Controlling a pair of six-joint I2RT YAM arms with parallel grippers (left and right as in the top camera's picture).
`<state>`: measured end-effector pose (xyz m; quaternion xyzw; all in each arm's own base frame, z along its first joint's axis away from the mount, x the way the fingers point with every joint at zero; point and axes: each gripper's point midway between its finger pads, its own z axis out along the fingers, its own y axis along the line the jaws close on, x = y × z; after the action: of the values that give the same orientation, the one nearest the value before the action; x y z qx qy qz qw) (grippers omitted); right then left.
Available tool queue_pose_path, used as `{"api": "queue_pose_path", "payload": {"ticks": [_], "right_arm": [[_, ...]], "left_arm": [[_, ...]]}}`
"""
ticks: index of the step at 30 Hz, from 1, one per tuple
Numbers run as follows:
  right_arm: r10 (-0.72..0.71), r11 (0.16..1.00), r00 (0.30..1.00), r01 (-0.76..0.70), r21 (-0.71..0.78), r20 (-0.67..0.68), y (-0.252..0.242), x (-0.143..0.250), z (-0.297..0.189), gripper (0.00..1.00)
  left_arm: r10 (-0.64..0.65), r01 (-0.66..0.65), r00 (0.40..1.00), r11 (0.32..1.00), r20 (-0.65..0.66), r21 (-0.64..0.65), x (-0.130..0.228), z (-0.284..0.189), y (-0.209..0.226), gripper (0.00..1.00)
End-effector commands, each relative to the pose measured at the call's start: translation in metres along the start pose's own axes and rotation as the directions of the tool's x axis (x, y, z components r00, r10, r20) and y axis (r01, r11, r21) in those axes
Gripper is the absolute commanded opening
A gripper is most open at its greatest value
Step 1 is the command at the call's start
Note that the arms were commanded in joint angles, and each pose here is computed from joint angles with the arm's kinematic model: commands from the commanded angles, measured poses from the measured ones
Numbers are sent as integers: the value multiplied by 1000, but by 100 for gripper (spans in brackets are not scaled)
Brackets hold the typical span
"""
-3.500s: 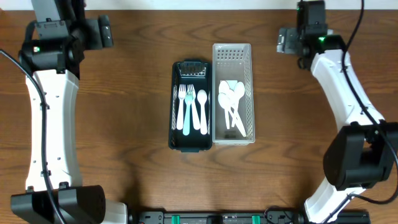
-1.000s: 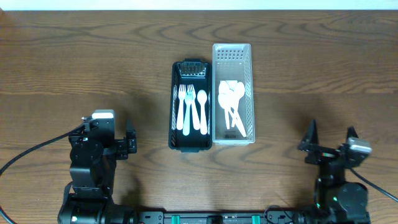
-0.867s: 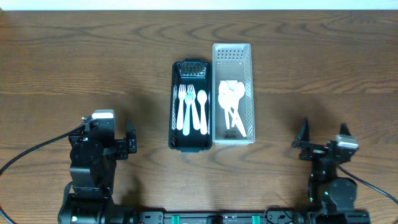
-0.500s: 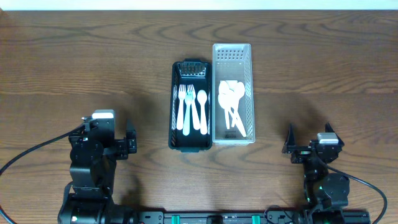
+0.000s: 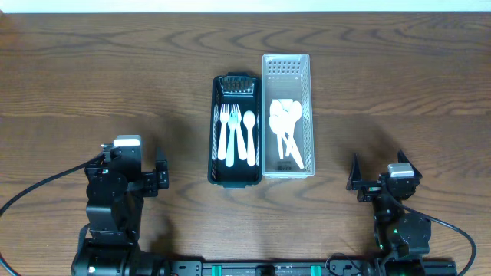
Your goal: Pack container
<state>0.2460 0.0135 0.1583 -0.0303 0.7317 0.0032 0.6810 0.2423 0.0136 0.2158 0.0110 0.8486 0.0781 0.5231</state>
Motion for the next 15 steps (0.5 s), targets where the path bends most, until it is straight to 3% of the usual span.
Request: {"api": "queue_pose_path", "payload": {"ticks": [1,10,15], "right_arm": [[-11,1000,1000,11,1,1,-1,1,0,99],[-11,1000,1000,11,1,1,-1,1,0,99],[-11,1000,1000,11,1,1,-1,1,0,99]], "left_arm": [[7,-7,1000,1000,3,-9,-1,0,1,98],[47,-47,999,998,4,-42,-1,-3,8,98],[7,-8,999,999,42,45,10,-28,-3,98]]}}
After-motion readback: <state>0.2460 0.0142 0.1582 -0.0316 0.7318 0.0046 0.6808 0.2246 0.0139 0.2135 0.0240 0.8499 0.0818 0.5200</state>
